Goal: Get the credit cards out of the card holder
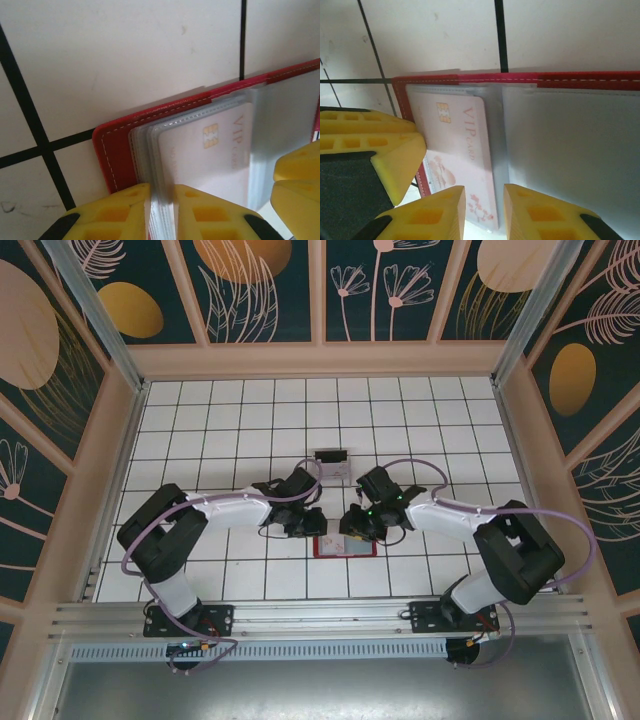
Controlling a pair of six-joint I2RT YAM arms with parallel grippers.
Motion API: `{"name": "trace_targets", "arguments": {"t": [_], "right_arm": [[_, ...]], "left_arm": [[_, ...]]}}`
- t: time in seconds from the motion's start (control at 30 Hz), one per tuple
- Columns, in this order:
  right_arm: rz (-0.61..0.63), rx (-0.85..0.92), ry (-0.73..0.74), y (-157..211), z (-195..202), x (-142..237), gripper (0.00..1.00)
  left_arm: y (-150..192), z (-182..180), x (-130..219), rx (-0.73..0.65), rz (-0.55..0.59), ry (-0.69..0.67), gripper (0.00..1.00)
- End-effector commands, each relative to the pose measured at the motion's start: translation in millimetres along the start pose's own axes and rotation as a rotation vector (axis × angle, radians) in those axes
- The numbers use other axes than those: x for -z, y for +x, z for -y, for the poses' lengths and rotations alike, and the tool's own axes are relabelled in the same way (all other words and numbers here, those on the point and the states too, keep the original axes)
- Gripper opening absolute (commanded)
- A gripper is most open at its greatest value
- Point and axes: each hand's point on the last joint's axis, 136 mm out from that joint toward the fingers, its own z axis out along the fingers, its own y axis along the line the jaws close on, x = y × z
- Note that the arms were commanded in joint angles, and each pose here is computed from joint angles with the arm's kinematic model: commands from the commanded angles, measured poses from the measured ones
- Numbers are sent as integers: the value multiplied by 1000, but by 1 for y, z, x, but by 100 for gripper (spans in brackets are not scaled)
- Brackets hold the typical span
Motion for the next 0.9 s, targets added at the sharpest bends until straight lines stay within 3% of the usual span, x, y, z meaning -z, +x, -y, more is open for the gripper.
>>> {"name": "trace_targets", "arguments": {"t": [0.0, 0.57, 0.87], "right_arm": [[-9, 16, 32, 2, 6, -4, 27], [-22, 28, 143, 4, 17, -16, 26], [5, 27, 185, 1, 22, -8, 18]], "left_arm": [[1, -5, -4, -2, -7, -33, 21], [6, -14, -4, -5, -15, -58, 21], [6, -14, -3, -7, -15, -62, 21]]}}
